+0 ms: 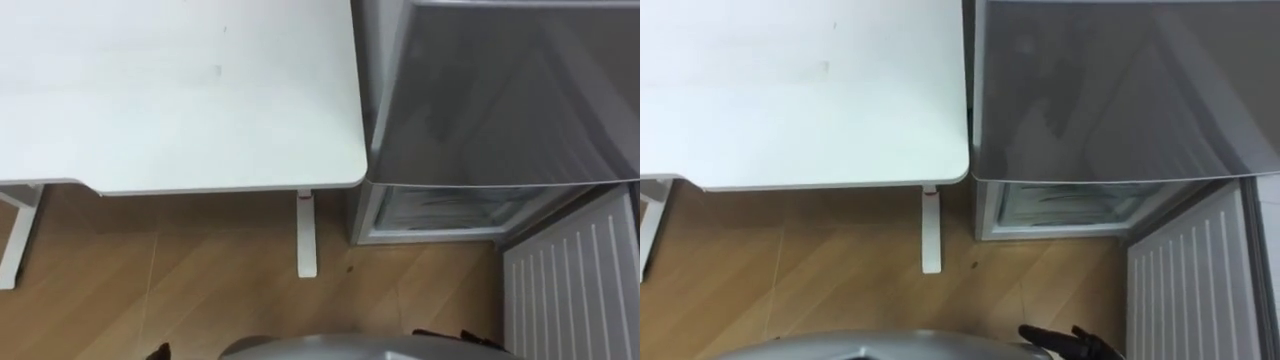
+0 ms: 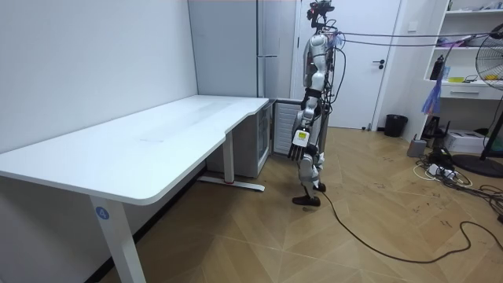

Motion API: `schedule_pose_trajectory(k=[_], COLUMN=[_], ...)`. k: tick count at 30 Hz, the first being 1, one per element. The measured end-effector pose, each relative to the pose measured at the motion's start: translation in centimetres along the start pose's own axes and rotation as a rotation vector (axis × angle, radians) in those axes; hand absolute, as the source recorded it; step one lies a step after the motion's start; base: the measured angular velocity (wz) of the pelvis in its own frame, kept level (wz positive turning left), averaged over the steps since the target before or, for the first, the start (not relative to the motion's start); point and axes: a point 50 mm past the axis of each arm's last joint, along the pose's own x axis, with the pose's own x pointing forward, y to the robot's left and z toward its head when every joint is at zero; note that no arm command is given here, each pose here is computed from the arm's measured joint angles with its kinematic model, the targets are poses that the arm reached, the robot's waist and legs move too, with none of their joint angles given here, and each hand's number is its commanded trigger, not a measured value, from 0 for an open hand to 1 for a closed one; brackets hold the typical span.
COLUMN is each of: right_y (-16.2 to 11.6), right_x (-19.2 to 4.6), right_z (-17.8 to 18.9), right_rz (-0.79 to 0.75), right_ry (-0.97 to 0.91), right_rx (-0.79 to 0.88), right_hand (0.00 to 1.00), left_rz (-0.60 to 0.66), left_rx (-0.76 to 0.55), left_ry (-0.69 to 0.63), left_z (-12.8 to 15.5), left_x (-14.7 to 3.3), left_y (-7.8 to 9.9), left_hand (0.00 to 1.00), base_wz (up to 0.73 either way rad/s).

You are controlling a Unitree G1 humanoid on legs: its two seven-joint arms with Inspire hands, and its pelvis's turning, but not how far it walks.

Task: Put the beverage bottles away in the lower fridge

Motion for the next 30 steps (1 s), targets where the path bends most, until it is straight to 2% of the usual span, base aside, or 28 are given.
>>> schedule_pose_trajectory(k=[5, 11, 14, 17, 19, 22, 26, 28, 30], right_y=[0.1, 0.9, 1.4, 2.8, 4.1, 4.0, 2.7, 2.9, 2.4], right_x=[0.1, 0.3, 0.2, -0.8, -2.3, -4.5, -7.4, -10.9, -13.2], right_z=[0.3, 2.6, 4.7, 8.7, 12.3, 15.4, 16.8, 19.0, 20.4], right_rz=[-0.023, -0.039, -0.065, -0.085, -0.093, -0.169, -0.319, -0.409, -0.490], right_ry=[0.009, -0.045, -0.123, -0.317, -0.502, -0.675, -0.821, -1.018, -1.159], right_rx=[-0.019, -0.202, -0.316, -0.429, -0.490, -0.518, -0.503, -0.471, -0.411], right_hand=[0.00, 0.00, 0.00, 0.00, 0.00, 0.00, 0.00, 0.00, 0.00], left_rz=[-0.010, -0.013, -0.013, -0.011, -0.009, 0.003, 0.018, 0.043, 0.056], left_rx=[0.010, 0.034, 0.049, 0.100, 0.103, 0.102, 0.087, 0.063, 0.062], left_ry=[-0.014, -0.020, -0.027, -0.031, -0.037, -0.053, -0.065, -0.043, -0.048], left_z=[0.7, 1.4, 1.7, 1.7, 1.9, 2.2, 1.8, 0.9, 1.0], left_x=[0.1, 0.2, 0.3, 0.3, 0.3, 0.3, 0.1, -0.1, -0.1], left_y=[-0.2, -0.3, -0.4, -0.4, -0.3, 0.0, 0.4, 0.9, 1.1], left_hand=[0.00, 0.00, 0.00, 0.00, 0.00, 0.00, 0.00, 0.00, 0.00], base_wz=[-0.01, -0.05, -0.03, -0.10, -0.14, 0.00, -0.08, -0.22, -0.17])
